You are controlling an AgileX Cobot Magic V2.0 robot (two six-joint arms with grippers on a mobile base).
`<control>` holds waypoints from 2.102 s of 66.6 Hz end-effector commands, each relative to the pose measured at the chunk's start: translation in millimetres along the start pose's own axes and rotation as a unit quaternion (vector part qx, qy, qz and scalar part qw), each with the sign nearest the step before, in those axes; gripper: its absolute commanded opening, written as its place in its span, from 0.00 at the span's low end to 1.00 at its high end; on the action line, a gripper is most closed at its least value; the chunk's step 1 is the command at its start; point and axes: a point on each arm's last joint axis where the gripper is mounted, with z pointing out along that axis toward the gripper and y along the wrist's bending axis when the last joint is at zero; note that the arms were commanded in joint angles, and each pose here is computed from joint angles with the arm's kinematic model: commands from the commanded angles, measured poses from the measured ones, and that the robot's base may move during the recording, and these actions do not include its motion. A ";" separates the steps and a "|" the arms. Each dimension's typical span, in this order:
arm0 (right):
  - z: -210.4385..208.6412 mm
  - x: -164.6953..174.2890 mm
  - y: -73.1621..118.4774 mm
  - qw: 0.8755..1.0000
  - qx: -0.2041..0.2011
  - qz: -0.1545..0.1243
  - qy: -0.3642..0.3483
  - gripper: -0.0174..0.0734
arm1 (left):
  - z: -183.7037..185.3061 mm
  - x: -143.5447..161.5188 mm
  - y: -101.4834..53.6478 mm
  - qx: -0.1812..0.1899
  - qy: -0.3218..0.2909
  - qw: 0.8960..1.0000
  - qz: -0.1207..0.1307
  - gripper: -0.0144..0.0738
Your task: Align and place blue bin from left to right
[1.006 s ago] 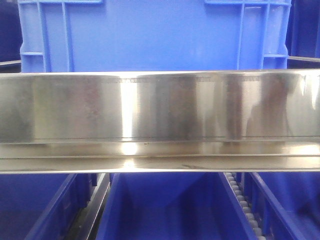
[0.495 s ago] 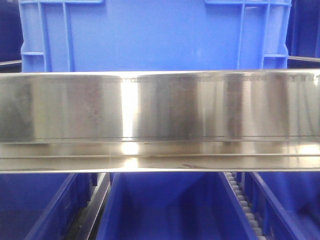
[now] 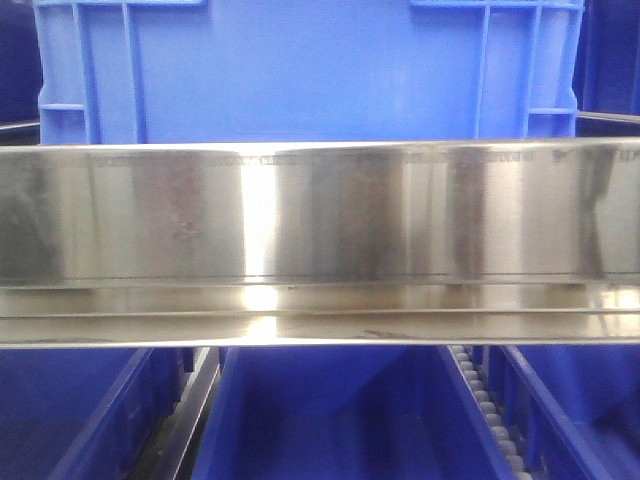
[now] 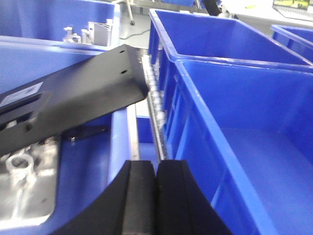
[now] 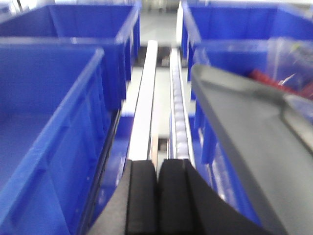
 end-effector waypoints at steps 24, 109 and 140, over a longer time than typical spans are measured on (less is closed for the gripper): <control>72.4 -34.6 52.3 0.997 0.005 -0.023 0.074 0.14 | 73.2 -35.1 -44.4 -0.020 0.057 0.998 -0.003 0.04; 165.7 -36.1 85.9 0.979 -0.004 0.016 0.201 0.40 | 127.2 -39.8 -84.6 -0.026 0.132 0.991 -0.025 0.04; 168.1 -38.2 84.2 0.982 -0.012 -0.006 0.188 0.47 | 127.2 -39.8 -84.6 -0.026 0.132 0.991 -0.025 0.04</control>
